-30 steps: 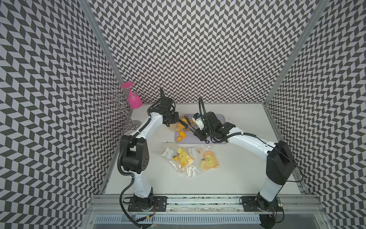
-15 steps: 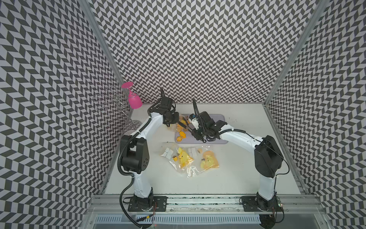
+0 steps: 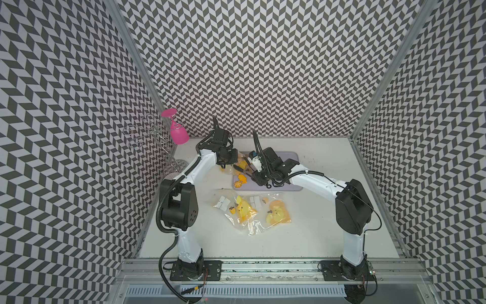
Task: Put the cookies into a resealable bag to prevent moisture
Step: Place the cookie in the ziploc bag, then pick up the cookie from the tray.
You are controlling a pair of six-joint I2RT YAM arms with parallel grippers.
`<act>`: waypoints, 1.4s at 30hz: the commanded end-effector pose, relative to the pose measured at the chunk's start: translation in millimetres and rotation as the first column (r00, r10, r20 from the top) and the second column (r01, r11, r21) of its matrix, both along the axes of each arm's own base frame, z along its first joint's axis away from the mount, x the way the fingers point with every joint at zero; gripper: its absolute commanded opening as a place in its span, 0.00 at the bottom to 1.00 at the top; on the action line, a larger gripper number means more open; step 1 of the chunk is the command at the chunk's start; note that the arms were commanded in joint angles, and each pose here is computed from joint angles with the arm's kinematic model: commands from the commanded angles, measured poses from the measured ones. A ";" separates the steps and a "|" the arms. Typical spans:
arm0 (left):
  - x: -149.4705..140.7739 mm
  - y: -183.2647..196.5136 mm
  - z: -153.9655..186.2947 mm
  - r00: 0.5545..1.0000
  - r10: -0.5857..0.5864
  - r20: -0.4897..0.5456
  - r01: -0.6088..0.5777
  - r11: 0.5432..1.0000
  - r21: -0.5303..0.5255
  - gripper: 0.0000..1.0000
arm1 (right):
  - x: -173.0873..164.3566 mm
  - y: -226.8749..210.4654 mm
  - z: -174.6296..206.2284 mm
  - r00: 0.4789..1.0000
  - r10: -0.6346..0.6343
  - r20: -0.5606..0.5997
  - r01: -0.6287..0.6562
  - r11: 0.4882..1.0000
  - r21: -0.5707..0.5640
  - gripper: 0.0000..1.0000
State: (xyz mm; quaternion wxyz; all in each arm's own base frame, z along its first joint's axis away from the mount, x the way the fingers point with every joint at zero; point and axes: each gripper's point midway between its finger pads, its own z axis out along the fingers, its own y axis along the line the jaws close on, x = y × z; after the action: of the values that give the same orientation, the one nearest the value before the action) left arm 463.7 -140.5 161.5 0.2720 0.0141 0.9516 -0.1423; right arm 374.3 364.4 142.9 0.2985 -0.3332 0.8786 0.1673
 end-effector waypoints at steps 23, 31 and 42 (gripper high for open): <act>4.0 18.9 8.4 0.997 0.071 0.036 -0.073 0.996 0.051 0.00 | -14.5 -95.4 33.7 0.926 -0.341 0.162 0.334 0.940 0.066 0.35; 3.6 16.9 13.3 0.997 0.062 0.044 -0.063 0.998 0.019 0.00 | 11.0 -81.1 -9.6 0.940 -0.339 0.028 0.340 0.940 -0.029 0.35; 3.8 18.1 22.7 0.996 0.060 0.068 -0.060 0.998 -0.014 0.00 | 30.4 -62.4 -34.1 0.946 -0.321 -0.040 0.319 0.947 -0.044 0.38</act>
State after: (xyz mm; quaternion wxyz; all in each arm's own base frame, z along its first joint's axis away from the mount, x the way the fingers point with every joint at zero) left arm 466.6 -124.5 159.1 0.2780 -0.0085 0.9527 -0.1221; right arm 394.8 290.1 97.9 0.2792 -0.1883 0.9375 0.0874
